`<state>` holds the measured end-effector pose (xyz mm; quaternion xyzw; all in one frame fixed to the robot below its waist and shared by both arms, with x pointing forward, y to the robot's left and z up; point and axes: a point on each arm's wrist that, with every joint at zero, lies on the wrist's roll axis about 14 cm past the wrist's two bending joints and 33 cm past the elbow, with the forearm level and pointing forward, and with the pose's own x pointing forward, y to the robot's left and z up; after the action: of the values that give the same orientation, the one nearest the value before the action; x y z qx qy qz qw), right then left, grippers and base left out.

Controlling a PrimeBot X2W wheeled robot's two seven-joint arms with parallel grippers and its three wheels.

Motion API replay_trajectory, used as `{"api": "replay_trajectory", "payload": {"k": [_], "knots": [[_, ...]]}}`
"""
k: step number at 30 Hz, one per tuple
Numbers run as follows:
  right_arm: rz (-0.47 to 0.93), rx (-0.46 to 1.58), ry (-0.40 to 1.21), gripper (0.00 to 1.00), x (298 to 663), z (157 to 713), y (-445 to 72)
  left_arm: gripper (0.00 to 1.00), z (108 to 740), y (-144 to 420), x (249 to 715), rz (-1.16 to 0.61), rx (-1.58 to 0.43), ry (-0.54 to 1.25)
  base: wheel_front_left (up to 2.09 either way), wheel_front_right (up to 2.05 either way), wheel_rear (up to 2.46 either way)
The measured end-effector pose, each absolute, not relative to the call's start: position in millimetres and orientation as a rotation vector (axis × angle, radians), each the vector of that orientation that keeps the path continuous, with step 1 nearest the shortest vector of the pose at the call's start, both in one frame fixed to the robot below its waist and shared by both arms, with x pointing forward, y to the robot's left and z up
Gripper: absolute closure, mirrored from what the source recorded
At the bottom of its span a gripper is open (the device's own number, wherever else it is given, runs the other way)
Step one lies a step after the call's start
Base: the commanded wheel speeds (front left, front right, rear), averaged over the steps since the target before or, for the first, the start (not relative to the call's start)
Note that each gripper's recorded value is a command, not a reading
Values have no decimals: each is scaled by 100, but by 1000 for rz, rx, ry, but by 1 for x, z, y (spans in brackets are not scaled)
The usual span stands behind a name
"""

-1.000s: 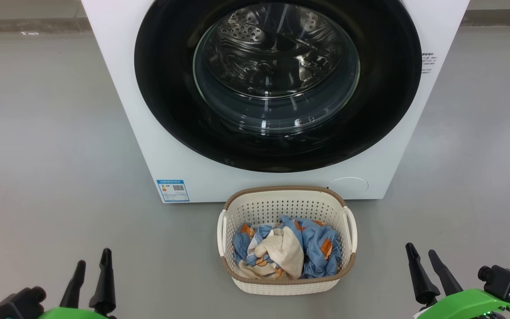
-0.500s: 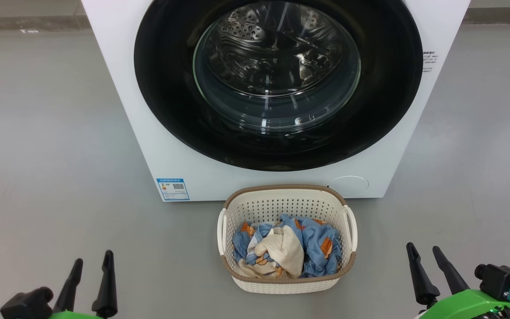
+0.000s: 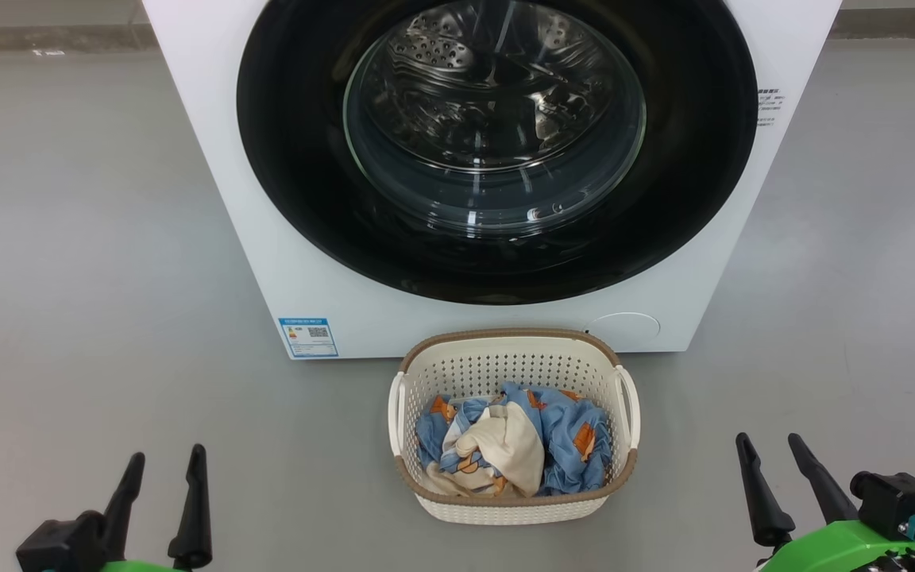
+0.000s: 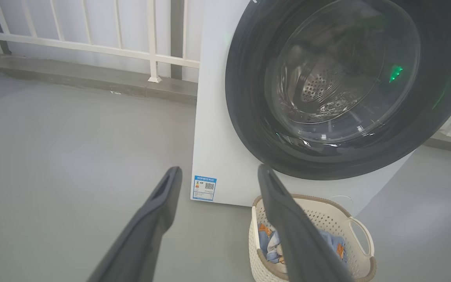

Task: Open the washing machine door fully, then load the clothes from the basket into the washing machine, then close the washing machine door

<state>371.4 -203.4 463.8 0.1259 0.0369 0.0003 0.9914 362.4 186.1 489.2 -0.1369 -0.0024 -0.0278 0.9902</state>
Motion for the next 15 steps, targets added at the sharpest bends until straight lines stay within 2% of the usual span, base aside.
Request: {"api": "replay_trajectory", "payload": {"k": [15], "knots": [[-8,135,33,0,370,473,-213,0,493,183,362,-93,-153,-29,0,0,0]]}}
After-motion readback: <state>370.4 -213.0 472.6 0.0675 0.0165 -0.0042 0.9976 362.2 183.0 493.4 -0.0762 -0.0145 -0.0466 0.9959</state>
